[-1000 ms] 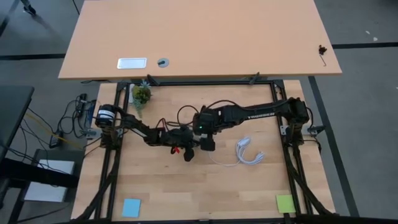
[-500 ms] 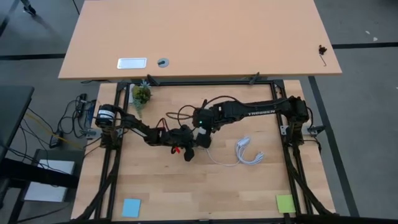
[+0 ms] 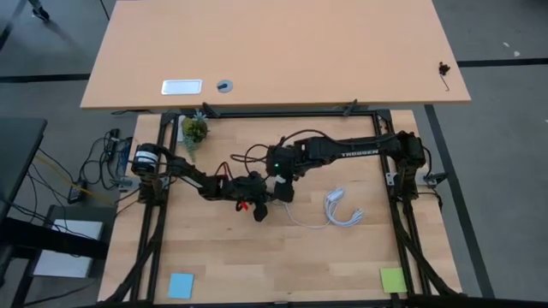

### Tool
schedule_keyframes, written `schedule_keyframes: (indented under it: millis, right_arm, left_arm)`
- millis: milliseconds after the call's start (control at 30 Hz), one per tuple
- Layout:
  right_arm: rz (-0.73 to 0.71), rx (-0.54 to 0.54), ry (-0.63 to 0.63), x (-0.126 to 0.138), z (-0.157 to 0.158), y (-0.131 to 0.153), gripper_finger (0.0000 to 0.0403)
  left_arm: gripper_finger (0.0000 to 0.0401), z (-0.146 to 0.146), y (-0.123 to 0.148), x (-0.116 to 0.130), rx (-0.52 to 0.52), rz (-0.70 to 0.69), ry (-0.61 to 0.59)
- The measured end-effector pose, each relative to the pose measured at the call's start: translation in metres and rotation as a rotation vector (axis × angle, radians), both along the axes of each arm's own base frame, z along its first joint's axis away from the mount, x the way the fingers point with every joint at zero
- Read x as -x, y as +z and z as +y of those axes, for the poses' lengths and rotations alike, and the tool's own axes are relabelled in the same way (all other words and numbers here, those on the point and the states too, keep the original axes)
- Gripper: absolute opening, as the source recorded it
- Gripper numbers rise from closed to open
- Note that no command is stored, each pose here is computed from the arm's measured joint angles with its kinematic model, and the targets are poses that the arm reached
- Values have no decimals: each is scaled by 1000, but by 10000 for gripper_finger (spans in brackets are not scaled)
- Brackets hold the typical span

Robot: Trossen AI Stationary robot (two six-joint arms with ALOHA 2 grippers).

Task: Screw lightbulb
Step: Remove the lightbulb from the lamp socket

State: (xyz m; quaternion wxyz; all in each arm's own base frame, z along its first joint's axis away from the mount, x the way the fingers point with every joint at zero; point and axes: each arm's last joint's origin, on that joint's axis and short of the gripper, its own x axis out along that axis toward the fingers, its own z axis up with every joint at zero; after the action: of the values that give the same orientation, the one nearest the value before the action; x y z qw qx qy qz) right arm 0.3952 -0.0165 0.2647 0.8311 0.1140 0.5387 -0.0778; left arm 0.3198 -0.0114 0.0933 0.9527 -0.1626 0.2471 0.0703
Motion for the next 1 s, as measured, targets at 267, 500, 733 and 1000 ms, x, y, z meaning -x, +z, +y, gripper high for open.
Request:
schedule_keyframes:
  millis: [267,500,733,1000]
  right_arm:
    - [-9,147,508,1,2,0,288]
    - [18,249,656,3,1,-1,290]
    - [-2,257,529,12,5,15,310]
    - [-94,142,130,13,6,42,329]
  left_arm:
    - [0,0,0,0,3,0,-8]
    - [0,0,0,0,0,1,-17]
    - [0,2,0,0,8,1,-22]
    - [0,1,0,0,10,5,-25]
